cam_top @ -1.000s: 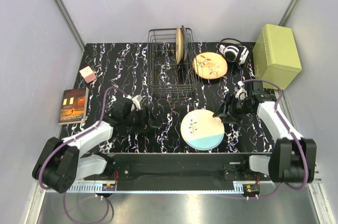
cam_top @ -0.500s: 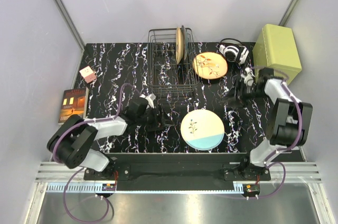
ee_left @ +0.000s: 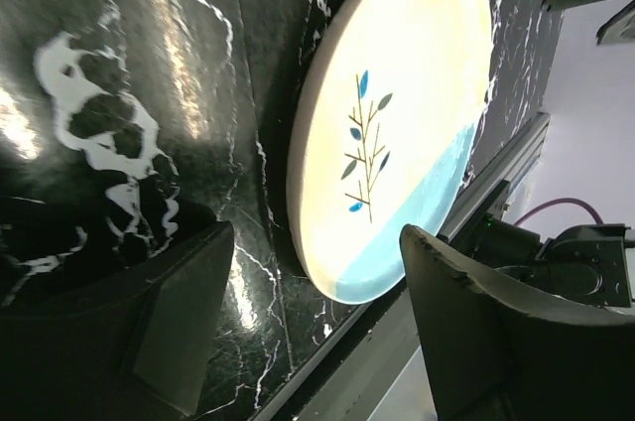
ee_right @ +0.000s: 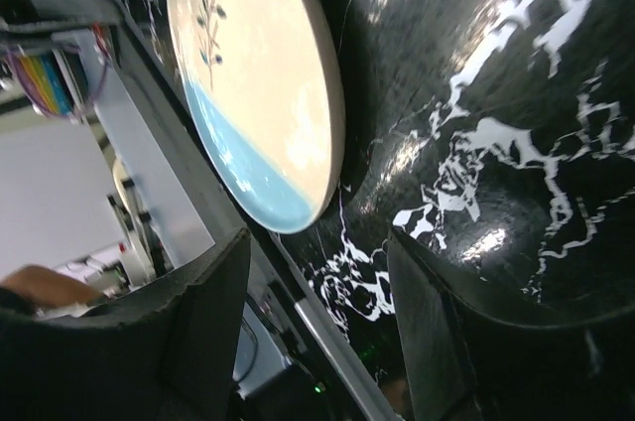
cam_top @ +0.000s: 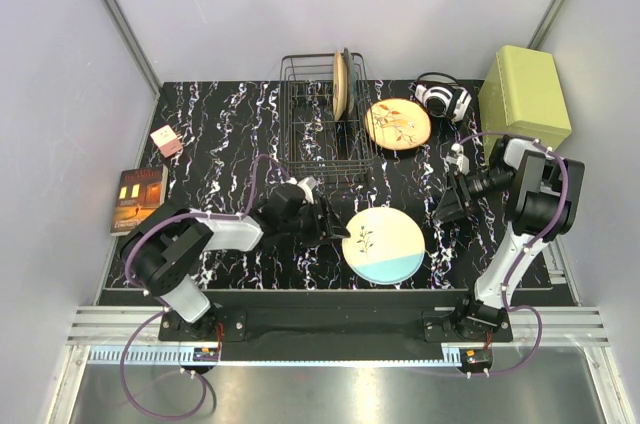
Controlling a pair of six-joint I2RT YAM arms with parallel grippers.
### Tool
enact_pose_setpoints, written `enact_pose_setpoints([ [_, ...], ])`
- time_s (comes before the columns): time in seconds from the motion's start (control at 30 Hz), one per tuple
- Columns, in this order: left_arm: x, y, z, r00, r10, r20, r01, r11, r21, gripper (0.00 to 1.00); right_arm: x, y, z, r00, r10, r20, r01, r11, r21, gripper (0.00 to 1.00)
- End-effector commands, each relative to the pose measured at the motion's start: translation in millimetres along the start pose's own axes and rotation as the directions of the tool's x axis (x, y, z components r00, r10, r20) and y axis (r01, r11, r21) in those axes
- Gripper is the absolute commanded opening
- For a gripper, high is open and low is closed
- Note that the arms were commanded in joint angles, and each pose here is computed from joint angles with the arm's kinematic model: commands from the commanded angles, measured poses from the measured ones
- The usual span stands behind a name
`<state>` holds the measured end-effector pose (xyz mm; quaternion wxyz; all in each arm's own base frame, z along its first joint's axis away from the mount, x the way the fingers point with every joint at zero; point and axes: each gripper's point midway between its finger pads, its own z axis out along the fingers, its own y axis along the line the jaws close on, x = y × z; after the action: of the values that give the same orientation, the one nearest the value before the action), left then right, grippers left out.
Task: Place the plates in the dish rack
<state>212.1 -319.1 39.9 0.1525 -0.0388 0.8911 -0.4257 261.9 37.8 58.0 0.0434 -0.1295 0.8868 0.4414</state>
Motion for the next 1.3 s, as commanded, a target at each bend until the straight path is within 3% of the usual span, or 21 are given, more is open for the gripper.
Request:
enact_pose_setpoints([
  [0.0,7,15,13,0.999,-0.033,-0.002,0.032,0.998,-0.057,0.66,36,14,5,0.992,-0.059,-0.108,0.050,0.995,-0.082,0.64],
  [0.07,18,21,18,0.998,-0.043,-0.038,0.039,0.994,-0.103,0.48,46,13,12,0.990,-0.025,-0.138,0.008,0.993,-0.118,0.63],
  [0.1,16,16,21,0.999,-0.037,-0.039,0.033,0.994,-0.108,0.44,52,13,16,0.988,-0.004,-0.154,-0.016,0.991,-0.131,0.62],
  [0.2,23,12,29,0.998,-0.031,-0.062,0.023,0.993,-0.118,0.50,54,10,19,0.987,0.001,-0.161,-0.024,0.990,-0.138,0.61],
  [0.3,29,10,38,0.995,-0.027,-0.094,0.015,0.992,-0.124,0.50,53,6,25,0.985,0.000,-0.173,-0.024,0.990,-0.138,0.61],
  [0.43,35,7,45,0.993,-0.025,-0.114,0.011,0.992,-0.126,0.28,58,1,32,0.981,0.014,-0.196,-0.044,0.987,-0.152,0.61],
  [0.57,37,12,44,0.993,-0.048,-0.111,0.033,0.990,-0.135,0.17,58,-5,34,0.977,0.044,-0.209,-0.073,0.988,-0.133,0.60],
  [0.63,40,14,47,0.991,-0.061,-0.123,0.043,0.989,-0.141,0.00,56,-9,37,0.974,0.066,-0.217,-0.094,0.988,-0.122,0.60],
  [0.8,41,10,54,0.988,-0.062,-0.140,0.045,0.992,-0.116,0.00,49,-4,40,0.972,0.057,-0.230,-0.097,0.982,-0.165,0.58],
  [1.07,38,-33,69,0.987,-0.017,-0.159,0.025,0.999,0.046,0.00,35,4,37,0.984,0.010,-0.179,-0.043,0.982,-0.182,0.56],
  [1.17,39,-38,71,0.987,-0.005,-0.163,0.014,0.998,0.054,0.00,21,4,37,0.990,0.012,-0.143,-0.039,0.981,-0.189,0.51],
  [1.27,39,-37,70,0.988,0.000,-0.157,0.007,0.999,0.042,0.00,19,2,38,0.990,0.026,-0.142,-0.054,0.979,-0.194,0.37],
])
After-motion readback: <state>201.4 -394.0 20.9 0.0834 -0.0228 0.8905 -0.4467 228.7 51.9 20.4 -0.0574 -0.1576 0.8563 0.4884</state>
